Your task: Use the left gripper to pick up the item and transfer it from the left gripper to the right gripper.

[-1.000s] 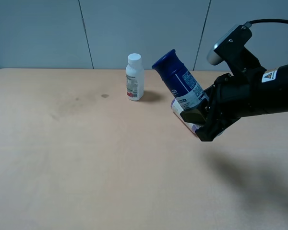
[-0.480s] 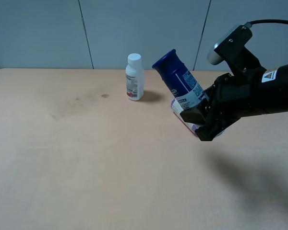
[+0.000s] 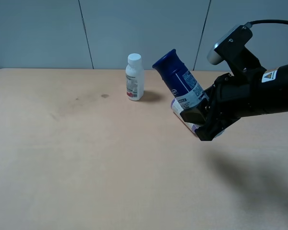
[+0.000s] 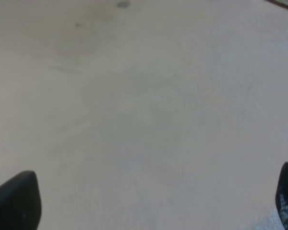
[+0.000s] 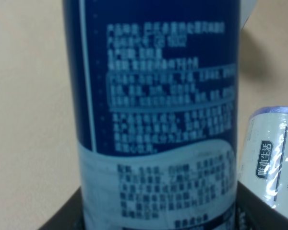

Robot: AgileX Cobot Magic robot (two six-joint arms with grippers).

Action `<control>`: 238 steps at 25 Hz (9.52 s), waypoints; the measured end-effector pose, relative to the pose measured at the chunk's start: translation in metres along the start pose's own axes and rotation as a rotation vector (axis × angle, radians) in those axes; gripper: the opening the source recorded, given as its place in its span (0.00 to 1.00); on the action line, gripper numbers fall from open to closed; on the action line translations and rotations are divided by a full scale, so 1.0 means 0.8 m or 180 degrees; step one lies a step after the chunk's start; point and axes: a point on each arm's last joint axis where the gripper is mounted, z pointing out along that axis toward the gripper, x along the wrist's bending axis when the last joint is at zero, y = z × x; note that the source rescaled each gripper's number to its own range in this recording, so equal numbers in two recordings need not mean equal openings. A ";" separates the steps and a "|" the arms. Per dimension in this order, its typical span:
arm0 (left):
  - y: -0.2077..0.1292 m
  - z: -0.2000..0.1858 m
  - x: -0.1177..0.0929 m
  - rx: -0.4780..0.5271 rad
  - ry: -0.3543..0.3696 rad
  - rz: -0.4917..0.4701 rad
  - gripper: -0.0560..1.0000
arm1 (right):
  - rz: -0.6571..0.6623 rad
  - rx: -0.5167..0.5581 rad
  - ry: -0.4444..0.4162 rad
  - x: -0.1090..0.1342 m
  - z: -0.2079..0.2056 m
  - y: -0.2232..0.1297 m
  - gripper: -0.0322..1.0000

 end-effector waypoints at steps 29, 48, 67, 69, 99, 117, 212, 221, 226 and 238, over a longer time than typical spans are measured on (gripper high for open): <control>0.003 0.004 -0.003 -0.0021 0.0815 -0.0563 0.96 | 0.0788 -0.0080 -0.0159 -0.019 -0.005 0.009 0.05; 0.003 0.004 -0.003 -0.0021 0.0816 -0.0563 0.96 | 0.1791 0.0900 -0.0709 -0.154 -0.029 0.005 0.05; 0.003 0.004 -0.003 -0.0022 0.0822 -0.0560 0.96 | 0.1997 0.1814 -0.0640 -0.228 0.075 -0.053 0.05; 0.003 0.004 -0.003 -0.0032 0.0824 -0.0559 0.96 | 0.2004 0.1873 -0.0626 -0.229 0.083 -0.060 0.05; 0.003 0.004 -0.003 -0.0035 0.0825 -0.0558 0.96 | 0.1970 0.2008 -0.0663 -0.238 0.117 -0.088 0.44; 0.003 0.004 -0.003 -0.0035 0.0825 -0.0558 0.96 | 0.2031 0.1968 -0.0729 -0.242 0.114 -0.082 0.98; 0.003 0.004 -0.003 -0.0036 0.0825 -0.0558 0.96 | 0.1754 -0.0750 -0.2127 0.052 -0.243 -0.150 1.00; 0.003 0.004 -0.003 -0.0036 0.0825 -0.0558 0.96 | 0.1753 -0.0750 -0.2128 0.052 -0.243 -0.150 1.00; 0.003 0.004 -0.003 -0.0036 0.0825 -0.0558 0.96 | 0.1753 -0.0750 -0.2128 0.052 -0.243 -0.150 1.00; 0.003 0.004 -0.003 -0.0036 0.0825 -0.0558 0.96 | 0.1753 -0.0750 -0.2128 0.052 -0.243 -0.150 1.00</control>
